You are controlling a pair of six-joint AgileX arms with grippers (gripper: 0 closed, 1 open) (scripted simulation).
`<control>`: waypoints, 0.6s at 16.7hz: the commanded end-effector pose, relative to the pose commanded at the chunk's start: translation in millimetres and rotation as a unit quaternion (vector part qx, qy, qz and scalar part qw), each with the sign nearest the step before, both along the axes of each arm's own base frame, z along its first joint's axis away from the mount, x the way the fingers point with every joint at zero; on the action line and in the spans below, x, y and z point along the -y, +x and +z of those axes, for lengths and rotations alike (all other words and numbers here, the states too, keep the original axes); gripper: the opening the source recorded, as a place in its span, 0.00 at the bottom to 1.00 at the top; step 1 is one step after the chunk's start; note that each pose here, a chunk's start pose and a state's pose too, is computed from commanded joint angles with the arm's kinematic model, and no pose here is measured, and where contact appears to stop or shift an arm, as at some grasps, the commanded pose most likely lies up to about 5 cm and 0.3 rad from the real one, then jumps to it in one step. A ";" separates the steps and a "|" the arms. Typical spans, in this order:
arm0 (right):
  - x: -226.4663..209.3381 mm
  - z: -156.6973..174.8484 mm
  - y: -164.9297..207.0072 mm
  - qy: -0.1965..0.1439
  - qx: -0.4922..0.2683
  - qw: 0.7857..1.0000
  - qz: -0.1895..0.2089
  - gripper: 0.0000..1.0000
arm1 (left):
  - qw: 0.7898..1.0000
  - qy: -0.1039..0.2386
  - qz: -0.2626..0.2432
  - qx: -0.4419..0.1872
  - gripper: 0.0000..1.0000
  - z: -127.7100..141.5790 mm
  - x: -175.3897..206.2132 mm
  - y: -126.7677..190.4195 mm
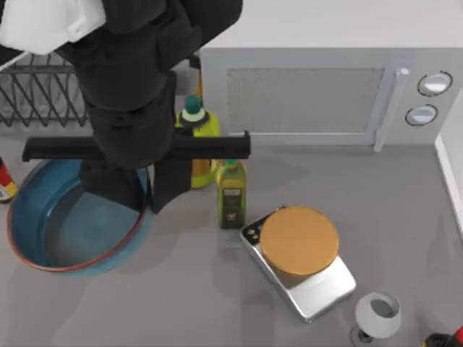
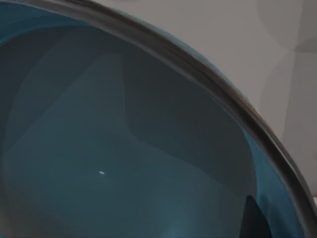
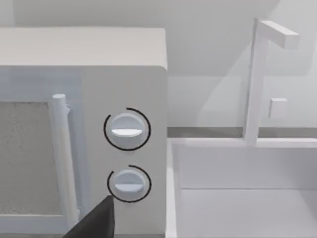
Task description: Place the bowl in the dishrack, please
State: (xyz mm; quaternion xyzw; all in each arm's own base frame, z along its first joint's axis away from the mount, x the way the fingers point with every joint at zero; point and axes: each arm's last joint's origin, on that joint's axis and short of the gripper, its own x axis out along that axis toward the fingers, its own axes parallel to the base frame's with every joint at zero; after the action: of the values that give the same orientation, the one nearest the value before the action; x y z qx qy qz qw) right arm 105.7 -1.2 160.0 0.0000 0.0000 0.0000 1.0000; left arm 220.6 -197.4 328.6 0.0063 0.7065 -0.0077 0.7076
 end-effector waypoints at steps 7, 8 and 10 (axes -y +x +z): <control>0.0 0.0 0.0 0.000 0.000 1.000 0.000 1.00 | 0.995 -0.073 0.012 0.069 0.00 14.7 -37.7 10.8; 0.0 0.0 0.0 0.000 0.000 1.000 0.000 1.00 | 0.991 -0.091 0.013 0.093 0.00 15.9 -47.7 14.5; 0.0 0.0 0.0 0.000 0.000 1.000 0.000 1.00 | 0.980 -0.128 0.015 0.154 0.00 18.9 -68.3 22.6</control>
State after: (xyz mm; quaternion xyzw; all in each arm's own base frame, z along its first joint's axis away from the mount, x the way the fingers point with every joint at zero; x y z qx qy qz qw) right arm 105.7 -1.2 160.0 0.0000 0.0000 0.0000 1.0000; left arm 243.2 -129.1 347.5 -0.0939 0.5820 -0.0863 0.8031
